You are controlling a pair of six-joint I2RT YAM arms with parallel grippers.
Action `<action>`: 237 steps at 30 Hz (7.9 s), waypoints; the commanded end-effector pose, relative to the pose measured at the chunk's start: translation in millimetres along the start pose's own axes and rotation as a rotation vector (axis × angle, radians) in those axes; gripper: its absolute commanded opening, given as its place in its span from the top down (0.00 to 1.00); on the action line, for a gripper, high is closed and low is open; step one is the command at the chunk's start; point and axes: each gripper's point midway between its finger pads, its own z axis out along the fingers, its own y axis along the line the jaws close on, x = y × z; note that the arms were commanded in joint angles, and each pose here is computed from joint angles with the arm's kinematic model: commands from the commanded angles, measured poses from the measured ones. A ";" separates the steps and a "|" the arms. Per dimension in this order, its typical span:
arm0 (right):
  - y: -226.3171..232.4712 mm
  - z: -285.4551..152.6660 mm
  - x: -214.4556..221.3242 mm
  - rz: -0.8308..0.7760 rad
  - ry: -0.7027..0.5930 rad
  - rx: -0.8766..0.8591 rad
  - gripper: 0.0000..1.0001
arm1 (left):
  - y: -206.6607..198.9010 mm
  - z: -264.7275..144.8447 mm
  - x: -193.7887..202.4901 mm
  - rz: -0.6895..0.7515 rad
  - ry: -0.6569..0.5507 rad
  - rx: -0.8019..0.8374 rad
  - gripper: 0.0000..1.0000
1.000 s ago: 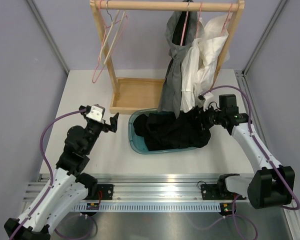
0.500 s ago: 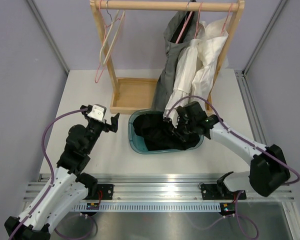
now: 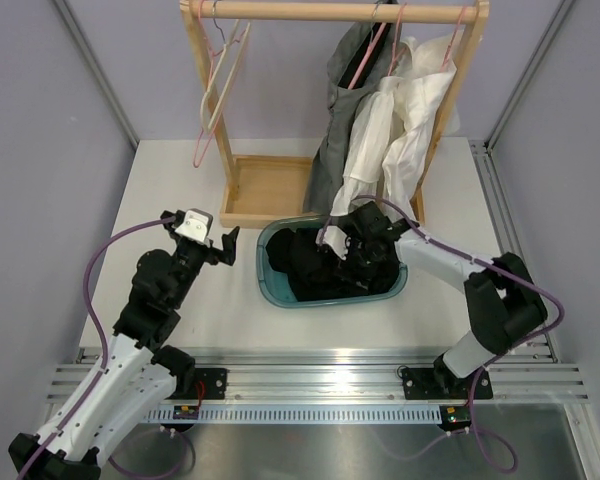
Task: Remove the skirt from the hanger
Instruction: Place the skirt in the bin, then pick up the hanger from the clothesline, then remove the skirt from the hanger.
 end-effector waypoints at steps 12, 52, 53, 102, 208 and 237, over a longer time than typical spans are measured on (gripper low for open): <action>81.0 -189.7 -41.8 -0.381 -0.168 -0.117 0.16 | -1.8 -0.6 -30.2 0.002 -0.080 0.016 0.01; -183.5 -440.4 -287.9 0.783 -1.342 0.478 0.46 | -5.4 11.7 -5.1 0.054 0.025 0.031 0.01; -183.8 -437.7 -288.4 0.786 -1.337 0.482 0.47 | -5.5 12.2 -4.2 0.052 0.028 0.032 0.01; -228.4 -355.5 -244.1 0.843 -1.054 0.972 0.51 | -14.4 8.3 -13.3 0.048 0.000 0.076 0.01; 23.5 -203.1 -145.9 -0.303 -0.405 0.360 1.00 | 5.6 13.6 4.9 -0.571 0.370 -0.262 1.00; 66.2 -270.6 -134.8 -0.370 -0.569 0.233 1.00 | 45.4 -18.2 67.3 -0.462 0.525 -0.346 1.00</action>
